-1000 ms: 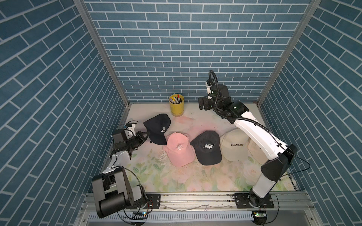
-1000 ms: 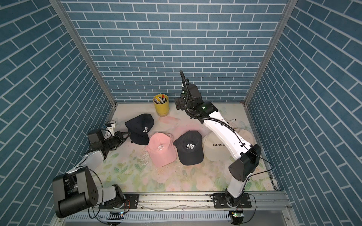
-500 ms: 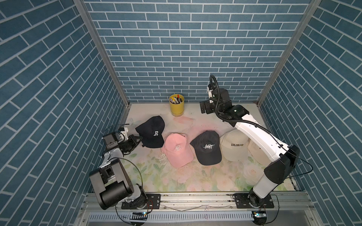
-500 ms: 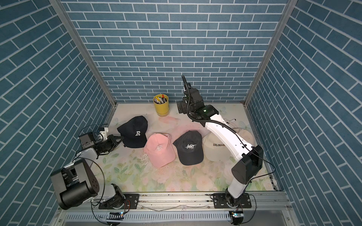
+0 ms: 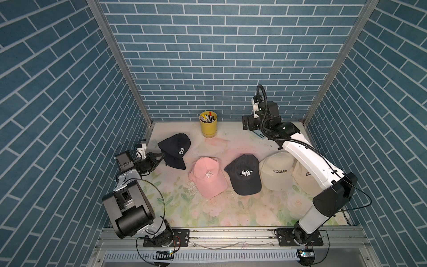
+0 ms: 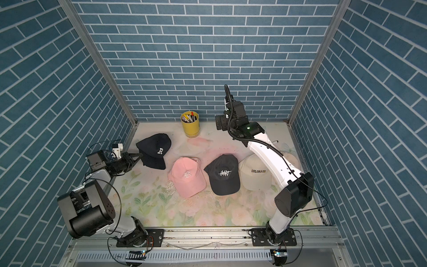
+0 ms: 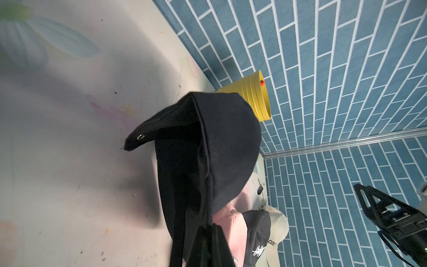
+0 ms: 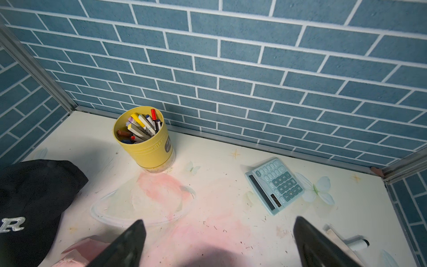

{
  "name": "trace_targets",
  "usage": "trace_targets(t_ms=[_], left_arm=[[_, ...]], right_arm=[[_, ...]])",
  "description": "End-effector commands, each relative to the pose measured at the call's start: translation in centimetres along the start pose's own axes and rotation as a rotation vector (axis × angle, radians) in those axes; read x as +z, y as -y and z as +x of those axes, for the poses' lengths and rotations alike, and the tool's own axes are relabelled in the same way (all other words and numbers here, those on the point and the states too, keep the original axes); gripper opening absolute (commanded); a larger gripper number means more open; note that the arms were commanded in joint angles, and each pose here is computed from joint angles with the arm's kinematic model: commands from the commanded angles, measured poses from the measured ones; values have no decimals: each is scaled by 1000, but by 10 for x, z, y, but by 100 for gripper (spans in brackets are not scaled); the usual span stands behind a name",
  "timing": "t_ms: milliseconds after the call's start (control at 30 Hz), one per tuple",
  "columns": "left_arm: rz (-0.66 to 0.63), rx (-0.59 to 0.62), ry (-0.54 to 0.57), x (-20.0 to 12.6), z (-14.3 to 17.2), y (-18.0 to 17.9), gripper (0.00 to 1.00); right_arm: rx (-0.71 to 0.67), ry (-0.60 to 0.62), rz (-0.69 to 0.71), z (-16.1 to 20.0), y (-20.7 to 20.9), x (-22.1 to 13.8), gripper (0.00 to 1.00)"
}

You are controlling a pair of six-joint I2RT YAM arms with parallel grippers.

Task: Open the adjustable buckle of the baseball cap
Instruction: Place the baseball cap at the center of the board.

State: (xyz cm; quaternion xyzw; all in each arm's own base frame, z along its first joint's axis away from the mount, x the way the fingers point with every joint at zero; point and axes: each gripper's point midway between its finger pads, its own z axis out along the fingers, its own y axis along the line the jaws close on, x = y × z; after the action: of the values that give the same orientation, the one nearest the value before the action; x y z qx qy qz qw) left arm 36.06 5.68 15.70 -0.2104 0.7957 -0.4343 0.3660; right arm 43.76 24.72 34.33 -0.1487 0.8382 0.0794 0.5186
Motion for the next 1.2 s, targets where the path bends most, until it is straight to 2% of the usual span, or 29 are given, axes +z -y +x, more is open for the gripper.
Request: trace_targets(t_ms=[0, 167, 233, 300, 400, 467, 533, 600, 700, 800, 900, 1000, 1100, 1167], left_arm=[[-20, -34, -76, -3, 21, -6, 0], [-201, -112, -131, -12, 50, -49, 0], [-253, -144, -144, -13, 53, -64, 6], [-316, -160, -155, -13, 53, -78, 31], [-420, -178, -189, -15, 55, -102, 37], [-519, -170, -191, -23, 52, -116, 56], [-621, -141, -150, -35, 41, -122, 70], [-693, -97, -75, -49, 25, -118, 100], [-747, -31, 68, -67, -2, -101, 100], [-730, 66, 222, -78, -26, -71, 100], [-673, 327, 411, -81, -49, -17, 100], [-648, 576, 455, -54, -46, 20, 100], [-526, 822, 627, -40, -32, 63, 100], [-533, 865, 784, -51, -25, 66, 100]], right_arm=[[9, 8, -26, -5, 0, 9, 99], [28, 4, -25, 0, 8, 18, 99], [39, 2, -28, 3, 11, 21, 99], [48, -2, -32, 5, 13, 24, 99], [51, -6, -30, 7, 16, 26, 99], [51, -8, -19, 9, 20, 25, 99], [54, -14, -10, 12, 24, 24, 99], [56, -16, -5, 16, 27, 23, 99], [62, -31, 5, 25, 35, 22, 99], [54, -31, 29, 33, 48, 21, 99], [20, 29, 120, 47, 77, 12, 99], [5, 12, 266, 81, 123, -1, 99], [85, -27, 358, 125, 171, -21, 99], [107, -41, 417, 152, 194, -34, 99]])
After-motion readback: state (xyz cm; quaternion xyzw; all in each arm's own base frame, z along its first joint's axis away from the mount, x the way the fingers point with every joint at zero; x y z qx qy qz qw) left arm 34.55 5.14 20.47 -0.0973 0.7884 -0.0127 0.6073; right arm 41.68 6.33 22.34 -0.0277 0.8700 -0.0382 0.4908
